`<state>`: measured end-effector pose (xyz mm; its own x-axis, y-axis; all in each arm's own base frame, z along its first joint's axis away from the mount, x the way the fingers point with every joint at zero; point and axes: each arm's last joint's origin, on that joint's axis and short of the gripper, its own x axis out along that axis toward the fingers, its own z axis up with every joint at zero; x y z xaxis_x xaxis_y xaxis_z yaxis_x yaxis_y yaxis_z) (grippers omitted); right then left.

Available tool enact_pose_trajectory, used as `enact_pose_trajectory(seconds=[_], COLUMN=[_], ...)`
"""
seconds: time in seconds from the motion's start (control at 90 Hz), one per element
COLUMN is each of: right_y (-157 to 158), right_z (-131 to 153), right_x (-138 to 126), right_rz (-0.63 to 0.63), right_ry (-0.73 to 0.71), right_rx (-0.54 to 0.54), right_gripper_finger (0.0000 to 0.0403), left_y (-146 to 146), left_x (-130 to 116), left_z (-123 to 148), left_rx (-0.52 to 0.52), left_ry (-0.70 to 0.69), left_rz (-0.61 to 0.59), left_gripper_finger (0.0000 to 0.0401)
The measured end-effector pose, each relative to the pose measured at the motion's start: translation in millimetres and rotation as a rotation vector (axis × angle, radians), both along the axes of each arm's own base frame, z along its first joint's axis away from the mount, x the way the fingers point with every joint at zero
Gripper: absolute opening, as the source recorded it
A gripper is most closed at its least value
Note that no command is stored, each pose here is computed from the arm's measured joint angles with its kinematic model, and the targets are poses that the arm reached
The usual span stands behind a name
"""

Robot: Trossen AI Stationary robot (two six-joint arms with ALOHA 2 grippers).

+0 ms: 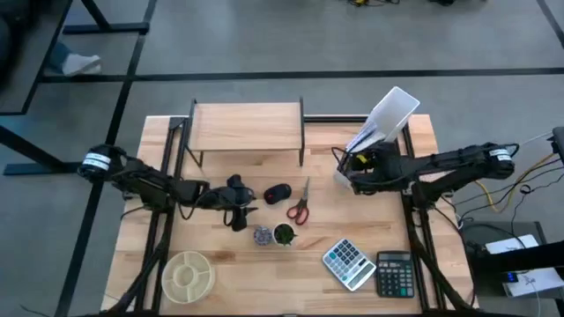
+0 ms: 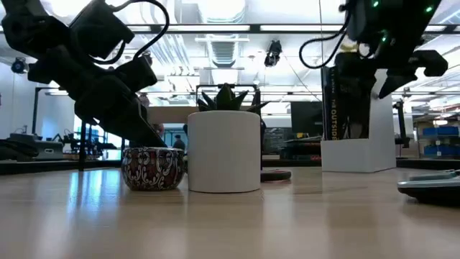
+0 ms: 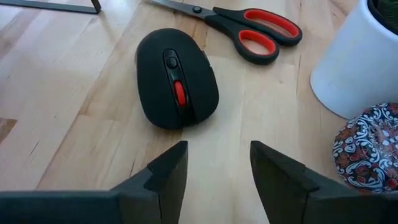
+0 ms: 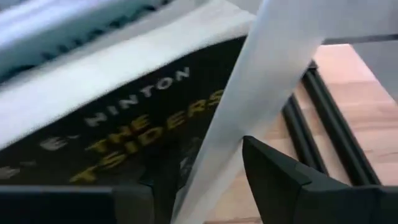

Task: Stock shelves
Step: Remove the black book from the white file holder

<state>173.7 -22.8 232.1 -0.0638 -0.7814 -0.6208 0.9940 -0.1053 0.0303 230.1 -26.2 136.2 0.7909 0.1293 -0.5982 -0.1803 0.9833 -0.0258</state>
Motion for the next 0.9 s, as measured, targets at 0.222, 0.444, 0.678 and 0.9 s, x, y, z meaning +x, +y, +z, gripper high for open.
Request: enact_pose_trajectory(seconds=[0.222, 0.444, 0.678, 0.9], right_y=[-1.5, -2.0, -7.4, -9.5], right_z=[-7.2, -8.6, -8.5, -5.1], right_x=[6.3, 9.6, 11.0, 8.0], right_rz=[0.001, 0.006, -0.009, 0.039], right_ry=[0.050, 0.037, 0.027, 0.094], right_rx=[-0.018, -0.046, -0.084, -0.080], right_gripper_finger=[0.0072, 0.0022, 0.0021, 0.0076], left_y=[0.0, 0.0, -0.1, -0.1], left_x=[0.0, 0.0, 0.4, 0.5], left_z=[0.0, 0.0, 0.5, 0.6], left_rx=[0.000, 0.000, -0.001, -0.001], left_ry=[0.000, -0.001, -0.007, -0.008], left_rz=[0.000, 0.000, 0.000, 0.000], left_gripper_finger=[0.0147, 0.0136, 0.0127, 0.0119])
